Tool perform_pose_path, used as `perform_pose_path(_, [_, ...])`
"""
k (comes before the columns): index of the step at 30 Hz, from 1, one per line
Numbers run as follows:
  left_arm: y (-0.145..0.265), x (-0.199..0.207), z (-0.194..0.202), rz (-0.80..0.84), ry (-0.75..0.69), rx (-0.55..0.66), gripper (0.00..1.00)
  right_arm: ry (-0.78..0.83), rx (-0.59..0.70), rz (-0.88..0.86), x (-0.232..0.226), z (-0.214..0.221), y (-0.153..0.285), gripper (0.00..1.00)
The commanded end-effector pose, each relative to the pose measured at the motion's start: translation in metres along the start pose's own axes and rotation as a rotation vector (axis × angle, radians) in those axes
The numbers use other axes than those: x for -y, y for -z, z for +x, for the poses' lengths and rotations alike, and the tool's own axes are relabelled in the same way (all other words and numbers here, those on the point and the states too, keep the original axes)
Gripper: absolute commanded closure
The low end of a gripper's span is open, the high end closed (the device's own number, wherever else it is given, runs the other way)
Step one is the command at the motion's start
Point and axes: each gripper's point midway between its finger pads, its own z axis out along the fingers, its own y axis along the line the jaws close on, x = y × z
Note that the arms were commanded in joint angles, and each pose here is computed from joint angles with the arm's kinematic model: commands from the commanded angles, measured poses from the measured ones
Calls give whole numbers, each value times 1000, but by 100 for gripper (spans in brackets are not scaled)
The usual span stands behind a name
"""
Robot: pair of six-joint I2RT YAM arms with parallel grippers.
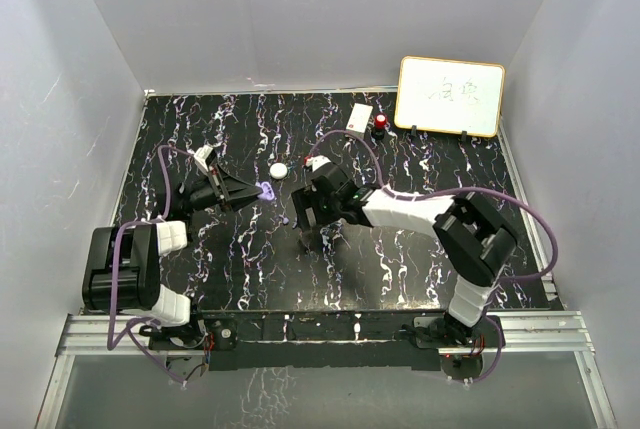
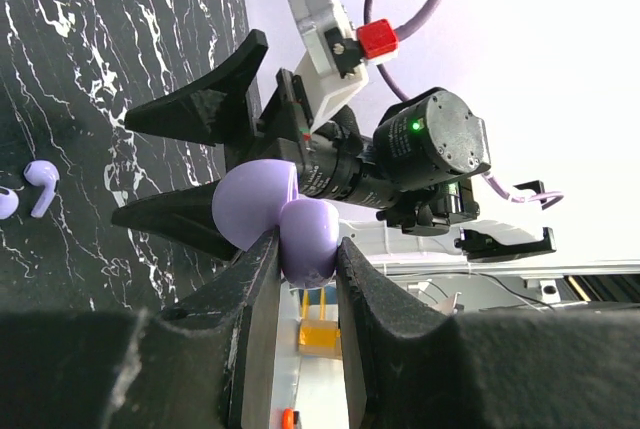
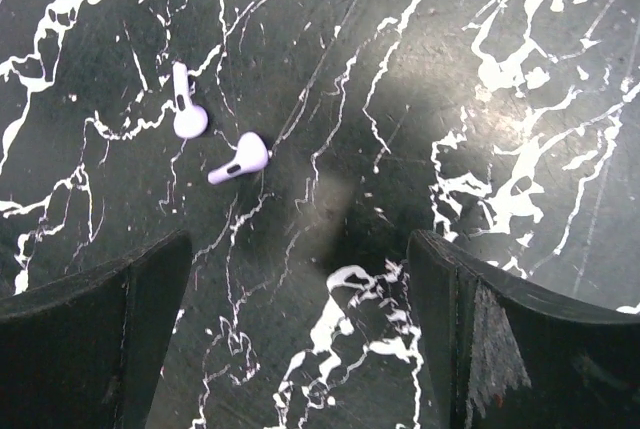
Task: Insert the wireless bluetooth earbuds into the charging case
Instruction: Pick up the earbud from the center of the board.
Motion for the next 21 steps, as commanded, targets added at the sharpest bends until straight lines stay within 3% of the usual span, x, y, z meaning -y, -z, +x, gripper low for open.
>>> perform_pose_path(1, [11, 10, 6, 18, -68, -17, 100, -19, 43, 33, -14, -24, -6, 13])
perform_pose_path(21, [21, 8, 6, 13, -70, 1, 100, 79, 5, 243, -14, -8, -37, 13])
